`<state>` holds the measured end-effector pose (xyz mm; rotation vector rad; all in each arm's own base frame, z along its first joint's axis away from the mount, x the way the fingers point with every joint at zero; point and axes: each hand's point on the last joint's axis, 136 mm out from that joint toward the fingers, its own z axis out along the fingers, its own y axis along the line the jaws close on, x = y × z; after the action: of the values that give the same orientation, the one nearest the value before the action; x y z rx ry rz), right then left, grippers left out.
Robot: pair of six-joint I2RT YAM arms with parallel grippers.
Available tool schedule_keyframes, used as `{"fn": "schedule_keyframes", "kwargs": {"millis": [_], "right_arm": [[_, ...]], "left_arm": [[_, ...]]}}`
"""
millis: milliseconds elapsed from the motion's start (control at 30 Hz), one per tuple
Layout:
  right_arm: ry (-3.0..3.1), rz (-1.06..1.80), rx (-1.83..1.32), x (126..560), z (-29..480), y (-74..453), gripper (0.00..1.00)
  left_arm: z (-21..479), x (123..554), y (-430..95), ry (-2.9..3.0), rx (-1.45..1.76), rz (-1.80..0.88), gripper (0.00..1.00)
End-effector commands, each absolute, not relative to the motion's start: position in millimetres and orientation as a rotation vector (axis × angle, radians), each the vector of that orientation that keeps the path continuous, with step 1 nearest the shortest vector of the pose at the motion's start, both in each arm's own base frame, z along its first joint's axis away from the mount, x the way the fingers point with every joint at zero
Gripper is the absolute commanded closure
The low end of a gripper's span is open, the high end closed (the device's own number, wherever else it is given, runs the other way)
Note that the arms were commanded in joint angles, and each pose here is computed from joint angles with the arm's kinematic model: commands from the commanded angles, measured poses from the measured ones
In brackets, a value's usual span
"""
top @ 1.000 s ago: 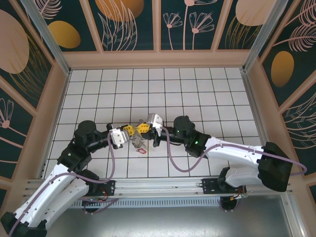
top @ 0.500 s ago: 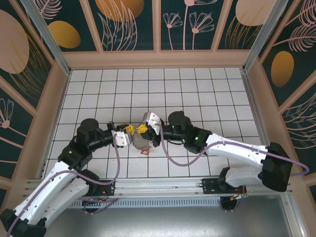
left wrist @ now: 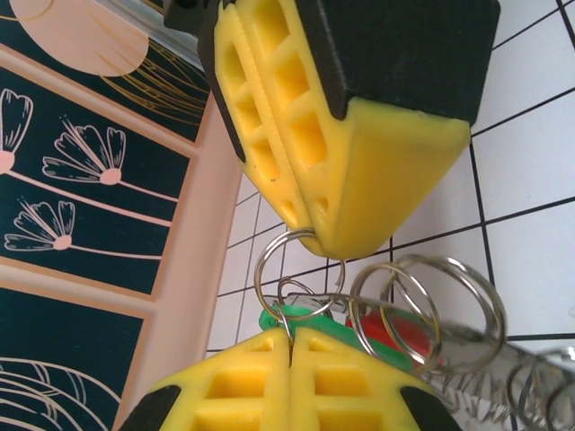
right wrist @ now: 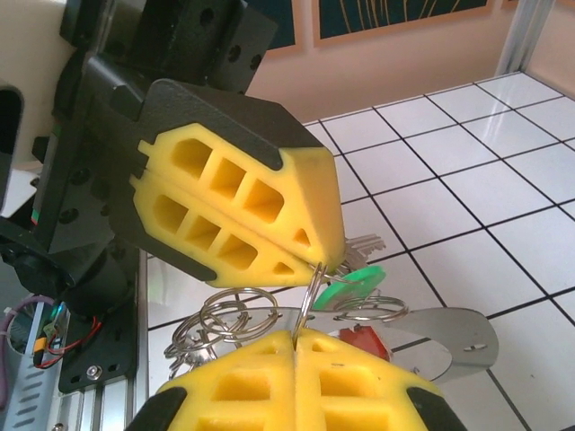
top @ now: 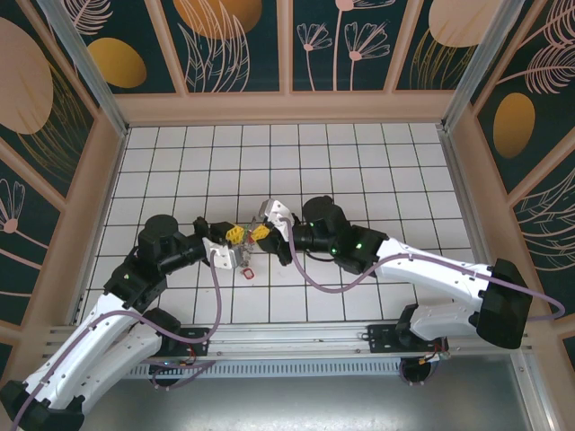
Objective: Put the keys on the keyring
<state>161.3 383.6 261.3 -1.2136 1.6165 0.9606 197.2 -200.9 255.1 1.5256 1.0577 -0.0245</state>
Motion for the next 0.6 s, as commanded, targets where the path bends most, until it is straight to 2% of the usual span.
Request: {"fn": "schedule_keyframes", "kwargs": {"millis": [0,567], "right_arm": [[1.662,1.014,-1.238,154.8,266.9,384.9,1.0],[1.779,1.108,-1.279,148.9,252.0,398.0,1.0]], "left_arm": [[281.6,206.2,-193.1,0.985,1.505,0.123,1.0],[298.1,204.5,-208.2,0.755,1.602,0.2,1.0]]}}
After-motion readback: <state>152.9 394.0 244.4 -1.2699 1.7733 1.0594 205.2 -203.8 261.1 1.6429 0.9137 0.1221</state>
